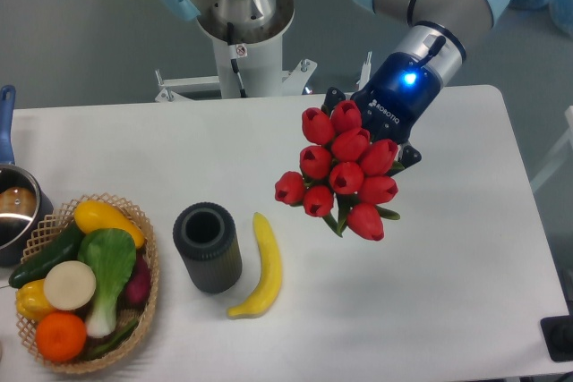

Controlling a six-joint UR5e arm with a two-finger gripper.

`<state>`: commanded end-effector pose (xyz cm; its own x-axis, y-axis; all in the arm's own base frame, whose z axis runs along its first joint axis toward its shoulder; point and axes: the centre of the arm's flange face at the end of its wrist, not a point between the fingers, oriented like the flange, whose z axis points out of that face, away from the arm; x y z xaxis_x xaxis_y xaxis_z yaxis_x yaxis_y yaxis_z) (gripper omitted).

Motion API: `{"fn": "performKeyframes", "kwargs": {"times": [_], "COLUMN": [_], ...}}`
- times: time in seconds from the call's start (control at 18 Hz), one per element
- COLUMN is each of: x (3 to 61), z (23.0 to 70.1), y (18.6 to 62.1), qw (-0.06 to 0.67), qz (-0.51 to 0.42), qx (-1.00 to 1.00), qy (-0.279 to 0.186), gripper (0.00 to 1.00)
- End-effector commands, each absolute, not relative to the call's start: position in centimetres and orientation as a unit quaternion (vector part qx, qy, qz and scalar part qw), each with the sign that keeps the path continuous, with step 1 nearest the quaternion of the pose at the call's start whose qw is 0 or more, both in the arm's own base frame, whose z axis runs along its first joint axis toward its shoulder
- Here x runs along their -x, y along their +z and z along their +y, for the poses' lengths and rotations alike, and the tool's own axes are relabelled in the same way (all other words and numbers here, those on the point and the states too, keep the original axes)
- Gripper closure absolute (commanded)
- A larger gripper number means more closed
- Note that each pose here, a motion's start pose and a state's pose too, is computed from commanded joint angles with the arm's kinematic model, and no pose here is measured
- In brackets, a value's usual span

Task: Insert the flowers into the vase
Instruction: 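Carry the red tulip bunch with the gripper over the grey vase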

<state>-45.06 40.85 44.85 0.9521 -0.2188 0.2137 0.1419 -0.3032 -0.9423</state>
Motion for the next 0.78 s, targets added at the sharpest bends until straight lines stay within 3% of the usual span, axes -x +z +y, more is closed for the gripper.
{"fn": "performKeyframes", "kwargs": {"times": [0.78], "x": [43.4], "z": [42.5], "y": [44.9], "qw": [0.629], "qz": [0.049], "qx": [0.754], "qy": [-0.182], "gripper": [0.56]}}
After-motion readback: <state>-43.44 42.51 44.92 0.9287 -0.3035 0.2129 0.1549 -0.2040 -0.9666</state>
